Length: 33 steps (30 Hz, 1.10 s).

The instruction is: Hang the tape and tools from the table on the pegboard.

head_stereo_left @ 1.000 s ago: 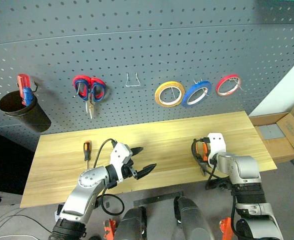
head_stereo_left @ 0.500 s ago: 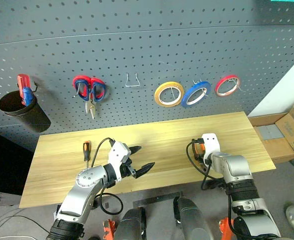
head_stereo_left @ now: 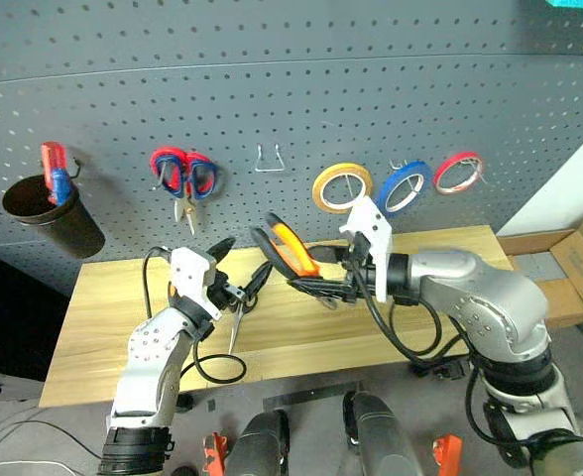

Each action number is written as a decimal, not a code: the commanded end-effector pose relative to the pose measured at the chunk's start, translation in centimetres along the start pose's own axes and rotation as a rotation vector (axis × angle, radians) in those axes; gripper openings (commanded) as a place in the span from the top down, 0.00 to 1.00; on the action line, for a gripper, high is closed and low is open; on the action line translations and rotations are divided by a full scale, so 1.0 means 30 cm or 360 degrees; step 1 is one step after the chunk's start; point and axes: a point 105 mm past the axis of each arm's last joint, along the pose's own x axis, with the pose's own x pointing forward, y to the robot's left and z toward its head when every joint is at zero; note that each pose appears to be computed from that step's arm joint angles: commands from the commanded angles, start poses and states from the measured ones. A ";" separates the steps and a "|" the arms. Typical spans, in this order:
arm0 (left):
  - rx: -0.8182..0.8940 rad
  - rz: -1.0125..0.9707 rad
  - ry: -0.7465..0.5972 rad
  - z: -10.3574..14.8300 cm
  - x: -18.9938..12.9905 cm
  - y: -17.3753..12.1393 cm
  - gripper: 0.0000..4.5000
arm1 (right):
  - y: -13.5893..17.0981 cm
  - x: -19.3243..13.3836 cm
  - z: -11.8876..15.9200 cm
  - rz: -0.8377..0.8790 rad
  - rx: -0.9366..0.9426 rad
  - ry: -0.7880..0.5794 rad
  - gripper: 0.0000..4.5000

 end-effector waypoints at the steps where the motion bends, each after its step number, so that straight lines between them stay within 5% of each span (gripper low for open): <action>1: 0.0224 0.0176 -0.0274 0.119 0.007 0.015 0.00 | -0.033 0.060 0.166 -0.0134 -0.0339 -0.0296 0.50; 8: 0.0234 0.0302 -0.0351 0.120 0.012 -0.005 0.00 | -0.118 0.163 0.357 -0.0423 -0.0490 -0.0720 0.50; 15: 0.0195 0.0298 -0.0335 0.101 -0.002 -0.038 0.00 | -0.265 0.154 0.437 -0.0857 -0.0598 -0.0948 0.50; 33: 0.0194 0.0300 -0.0316 0.113 -0.009 -0.036 0.00 | -0.348 0.217 0.282 -0.1121 -0.0709 -0.0855 0.50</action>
